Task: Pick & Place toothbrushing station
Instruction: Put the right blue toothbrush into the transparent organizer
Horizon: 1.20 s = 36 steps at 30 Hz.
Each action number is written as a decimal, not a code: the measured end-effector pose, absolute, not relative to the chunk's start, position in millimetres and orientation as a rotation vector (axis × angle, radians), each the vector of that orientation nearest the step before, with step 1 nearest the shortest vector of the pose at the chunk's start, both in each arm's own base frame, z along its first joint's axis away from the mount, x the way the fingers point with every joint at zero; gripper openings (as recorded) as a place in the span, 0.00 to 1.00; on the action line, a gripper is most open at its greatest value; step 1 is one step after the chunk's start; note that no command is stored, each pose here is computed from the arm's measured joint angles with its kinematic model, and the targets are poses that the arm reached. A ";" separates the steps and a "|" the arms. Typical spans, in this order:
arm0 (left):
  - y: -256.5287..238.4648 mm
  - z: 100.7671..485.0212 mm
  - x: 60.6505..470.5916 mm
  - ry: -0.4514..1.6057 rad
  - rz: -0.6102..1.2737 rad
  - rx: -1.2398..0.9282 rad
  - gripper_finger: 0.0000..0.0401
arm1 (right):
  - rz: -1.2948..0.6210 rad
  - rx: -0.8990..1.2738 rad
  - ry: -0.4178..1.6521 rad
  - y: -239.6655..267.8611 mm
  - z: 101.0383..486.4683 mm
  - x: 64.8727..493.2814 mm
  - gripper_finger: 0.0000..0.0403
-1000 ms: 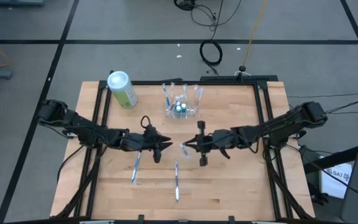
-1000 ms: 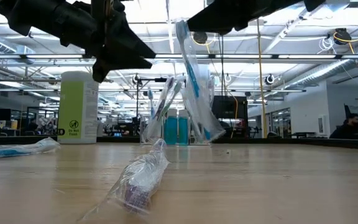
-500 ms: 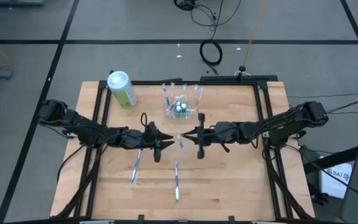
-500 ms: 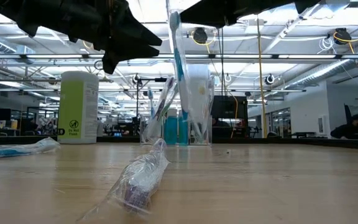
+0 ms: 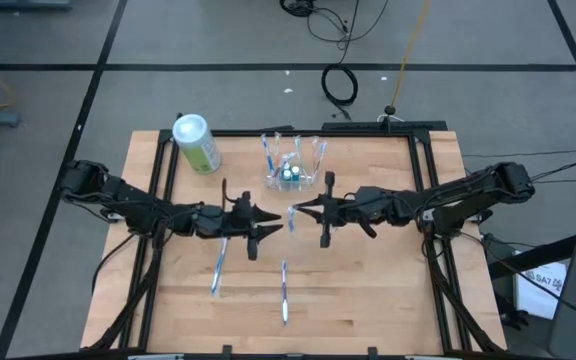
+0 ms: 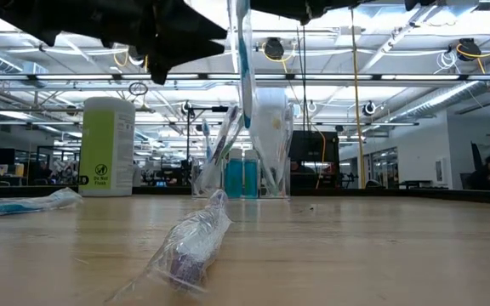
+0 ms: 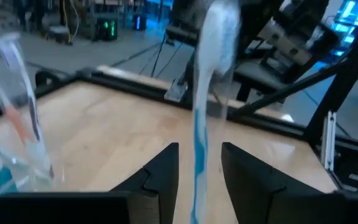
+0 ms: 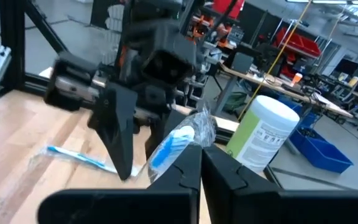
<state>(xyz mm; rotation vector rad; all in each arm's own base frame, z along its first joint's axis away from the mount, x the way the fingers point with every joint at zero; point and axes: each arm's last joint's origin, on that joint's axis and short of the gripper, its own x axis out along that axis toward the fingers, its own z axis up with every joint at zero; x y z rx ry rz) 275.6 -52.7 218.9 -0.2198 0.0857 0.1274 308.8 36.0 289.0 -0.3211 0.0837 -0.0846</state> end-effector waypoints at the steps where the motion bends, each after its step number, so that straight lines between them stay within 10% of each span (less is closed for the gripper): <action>1: -52.5 220.1 275.8 0.075 0.126 -0.209 0.33 | -0.086 -0.325 0.083 35.6 289.5 308.5 0.00; 18: -42.4 214.1 289.3 0.020 0.162 -0.230 0.63 | -0.106 -0.340 -0.009 33.7 299.6 308.1 0.00; 36: -40.8 218.4 328.1 0.010 0.173 -0.104 0.42 | -0.104 -0.342 0.046 31.8 294.2 308.4 0.00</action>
